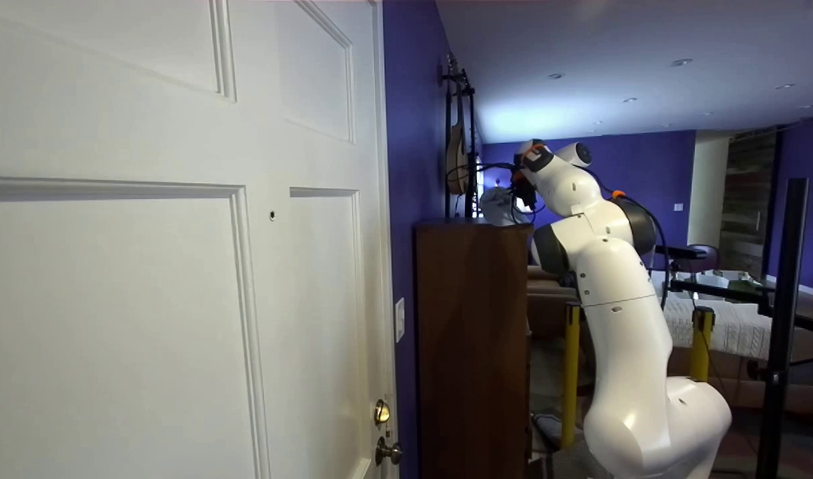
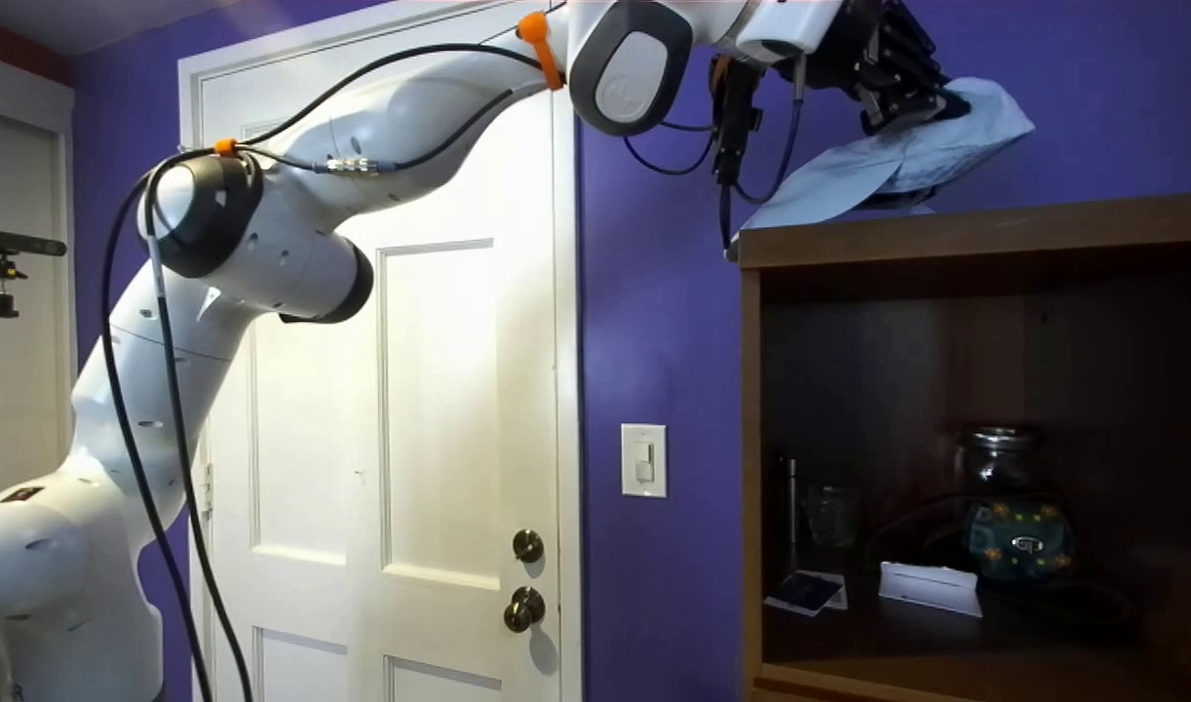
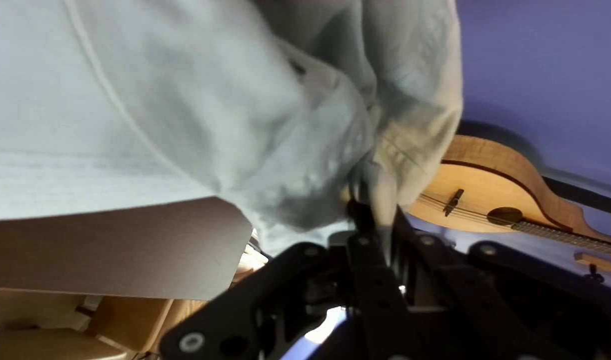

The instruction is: Pick up the white cap from the door and put it on top of the brown chest of drawers

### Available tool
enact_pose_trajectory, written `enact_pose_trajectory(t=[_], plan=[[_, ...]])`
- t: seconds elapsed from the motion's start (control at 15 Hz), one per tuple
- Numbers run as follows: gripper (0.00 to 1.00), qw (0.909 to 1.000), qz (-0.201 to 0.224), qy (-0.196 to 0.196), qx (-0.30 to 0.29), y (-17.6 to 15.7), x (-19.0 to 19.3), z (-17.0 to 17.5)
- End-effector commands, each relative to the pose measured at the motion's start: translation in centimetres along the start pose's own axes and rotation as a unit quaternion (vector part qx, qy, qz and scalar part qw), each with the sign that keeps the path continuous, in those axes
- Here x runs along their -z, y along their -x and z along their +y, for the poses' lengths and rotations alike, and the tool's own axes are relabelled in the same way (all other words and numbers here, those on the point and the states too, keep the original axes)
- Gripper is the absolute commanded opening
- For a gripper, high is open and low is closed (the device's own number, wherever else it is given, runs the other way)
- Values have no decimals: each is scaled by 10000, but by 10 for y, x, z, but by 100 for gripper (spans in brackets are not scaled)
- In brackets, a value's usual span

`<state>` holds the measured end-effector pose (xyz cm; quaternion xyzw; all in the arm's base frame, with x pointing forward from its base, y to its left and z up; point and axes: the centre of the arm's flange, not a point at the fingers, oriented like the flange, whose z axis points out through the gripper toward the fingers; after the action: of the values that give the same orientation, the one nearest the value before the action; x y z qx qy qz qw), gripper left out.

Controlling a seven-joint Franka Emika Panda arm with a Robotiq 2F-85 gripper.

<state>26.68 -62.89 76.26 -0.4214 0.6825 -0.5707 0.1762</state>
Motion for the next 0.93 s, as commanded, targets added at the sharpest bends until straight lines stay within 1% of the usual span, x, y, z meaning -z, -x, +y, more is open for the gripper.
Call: enact_pose_trajectory(t=[0.0, 0.13, 0.27, 0.4, 0.53, 0.67, 0.87], plan=[[44, 9998, 143, 48, -101, -15, -14, -29], [56, 9998, 125, 7, -170, -13, -12, -36], [70, 9996, 122, 63, -261, -10, -8, -41], [84, 9990, 192, 228, -342, -6, 2, -48], [98, 9977, 268, 509, -362, -5, 17, -56], [100, 9958, 203, 843, -285, -4, 34, -63], [100, 9890, -17, 1472, -113, 5, 53, -68]])
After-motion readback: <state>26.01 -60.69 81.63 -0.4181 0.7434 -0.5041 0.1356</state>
